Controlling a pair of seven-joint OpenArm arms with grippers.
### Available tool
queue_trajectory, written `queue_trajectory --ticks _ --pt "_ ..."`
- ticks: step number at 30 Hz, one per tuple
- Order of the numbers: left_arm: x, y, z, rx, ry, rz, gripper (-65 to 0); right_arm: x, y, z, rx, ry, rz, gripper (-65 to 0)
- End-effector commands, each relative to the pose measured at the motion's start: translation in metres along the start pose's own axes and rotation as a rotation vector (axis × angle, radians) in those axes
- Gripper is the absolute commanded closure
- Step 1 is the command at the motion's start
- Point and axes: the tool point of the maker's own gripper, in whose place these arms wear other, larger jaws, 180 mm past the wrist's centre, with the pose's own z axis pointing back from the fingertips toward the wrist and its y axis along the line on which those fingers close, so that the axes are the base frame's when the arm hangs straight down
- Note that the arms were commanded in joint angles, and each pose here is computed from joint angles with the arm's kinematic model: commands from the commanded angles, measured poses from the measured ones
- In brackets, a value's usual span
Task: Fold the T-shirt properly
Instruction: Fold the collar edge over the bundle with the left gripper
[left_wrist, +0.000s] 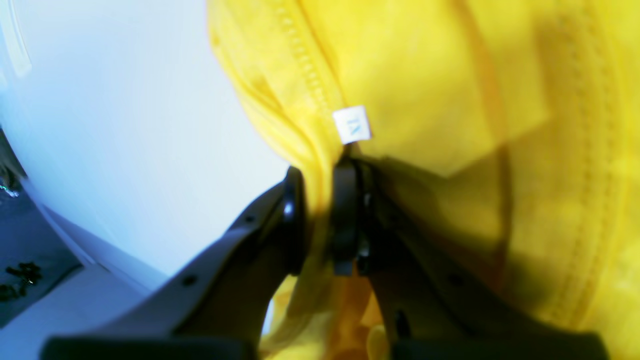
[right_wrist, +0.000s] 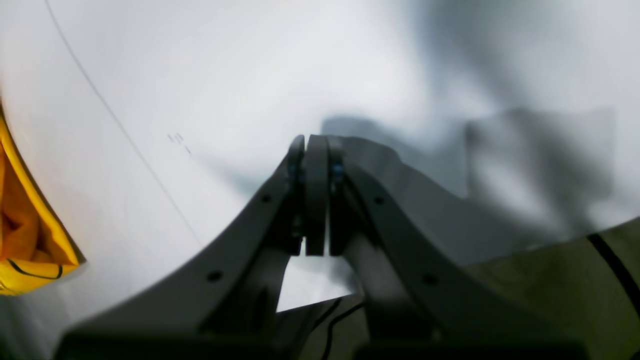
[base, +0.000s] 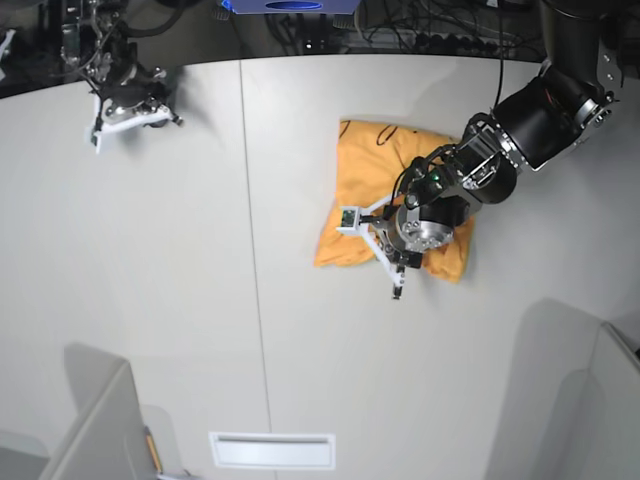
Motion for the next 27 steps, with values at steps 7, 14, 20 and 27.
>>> queue_trajectory --ticks 7,14,20,27 --pt "0.019 -0.017 -0.016 -0.109 -0.062 0.045 0.0 0.004 0.009 0.002 0.029 -0.02 -0.005 0.0" --pt "-0.001 -0.013 -0.045 -0.171 -0.001 0.299 0.0 0.007 0.012 0.001 0.034 -0.028 -0.005 0.0" --pt "-0.01 -0.021 -0.048 -0.193 0.043 0.301 0.0 0.01 0.015 0.0 0.042 -0.032 -0.003 0.0" --pt "-0.005 -0.01 -0.041 -0.163 0.053 0.28 0.0 0.012 0.016 0.0 0.044 -0.037 -0.003 0.0"
